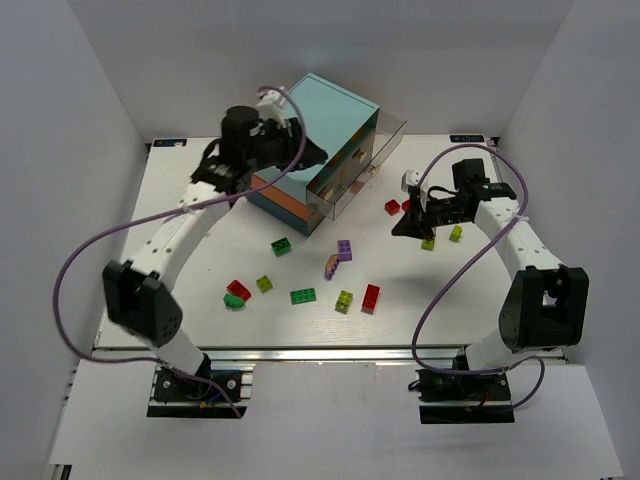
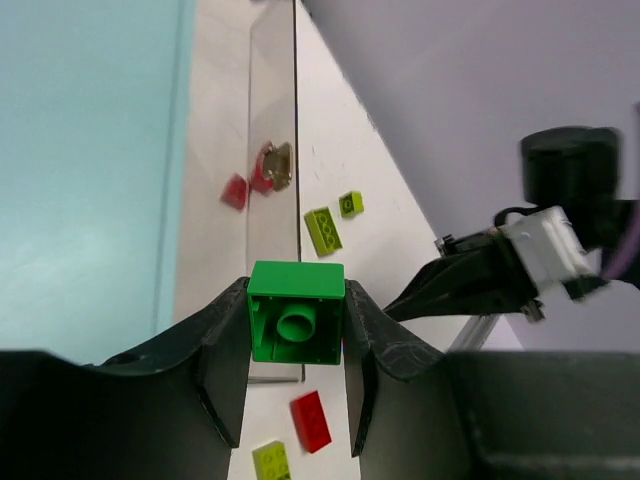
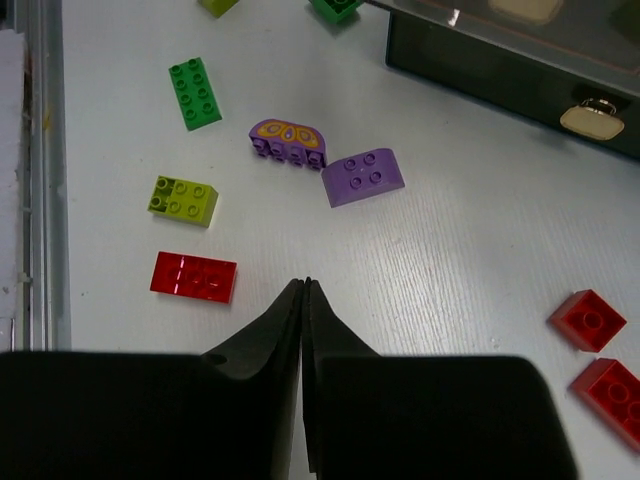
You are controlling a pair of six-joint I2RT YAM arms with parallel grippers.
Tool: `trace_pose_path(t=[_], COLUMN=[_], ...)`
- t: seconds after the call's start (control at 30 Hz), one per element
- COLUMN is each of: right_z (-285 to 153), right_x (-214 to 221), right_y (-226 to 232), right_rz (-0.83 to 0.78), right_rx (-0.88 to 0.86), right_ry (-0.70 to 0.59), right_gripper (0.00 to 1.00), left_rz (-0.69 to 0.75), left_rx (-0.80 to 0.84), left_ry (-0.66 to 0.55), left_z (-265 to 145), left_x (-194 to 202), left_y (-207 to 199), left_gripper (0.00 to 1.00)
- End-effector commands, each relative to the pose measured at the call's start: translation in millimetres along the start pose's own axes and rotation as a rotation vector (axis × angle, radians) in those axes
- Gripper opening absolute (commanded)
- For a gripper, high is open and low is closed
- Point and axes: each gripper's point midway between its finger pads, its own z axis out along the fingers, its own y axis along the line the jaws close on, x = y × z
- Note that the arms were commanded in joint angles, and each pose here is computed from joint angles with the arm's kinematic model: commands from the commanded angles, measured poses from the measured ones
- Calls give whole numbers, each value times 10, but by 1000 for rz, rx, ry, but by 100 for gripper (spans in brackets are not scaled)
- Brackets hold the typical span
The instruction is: Sort the legos into containers by color
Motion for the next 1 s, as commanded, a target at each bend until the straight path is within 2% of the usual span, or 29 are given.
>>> trace_pose_path(t=[0.0,0.03,0.13,0.2,0.23,0.27,0.3,0.33,0.43,0.47,0.57,0.7,0.73,0.77,0.8,0.83,0.87,0.9,0.97], right_z=[5,-8,1,6,0,8,3,-9,-42,-47,-69,-45,-43,-28,-9,16,48,82,220], right_x=[-202,-211,-212,-204,-198,-183,-160,-164,-129,-121,-72,-67,-93,-117,-140,-159,-175,-188,-160], right_y=[13,20,26,32,13,8,-10,-36,-107,-124,-120,86,141,183,300,363,432,463,726], right_rz=[-52,-54,-48,-34,-35,-28,4,13,50,48,50,-21,-60,-162,-181,-228,-277,-394,-462], right_rx=[22,29,48,56,69,74,89,103,149,161,181,101,77,46,0,-30,-62,-90,-198], right_ry=[-34,-31,-29,-26,-21,-18,-7,-3,14,21,39,35,27,19,-7,-21,-38,-56,-78], right_gripper=[8,10,13,18,24,28,35,45,56,56,60,63,65,67,68,71,73,75,79], left_rz=[-6,7,9,13,8,11,7,11,22,26,32,32,30,30,25,12,2,-25,-57], left_rx=[-27,-29,-94,-145,-175,-184,-205,-229,-256,-253,-253,-232,-229,-241,-229,-258,-258,-301,-349], left_ry=[94,73,92,116,123,133,129,134,119,104,69,-25,-43,-66,-110,-100,-99,-121,-111], left_z=[368,409,568,613,645,654,651,677,704,708,706,525,464,384,173,104,10,-120,-476], left_x=[230,130,212,297,325,349,332,368,320,255,119,-251,-304,-358,-486,-394,-348,-343,-88], left_y=[-45,-115,-91,-57,15,-7,19,49,53,24,-25,-265,-307,-323,-453,-343,-354,-258,-169], left_gripper=[4,6,11,21,27,43,50,54,66,70,73,71,64,58,50,28,23,19,19])
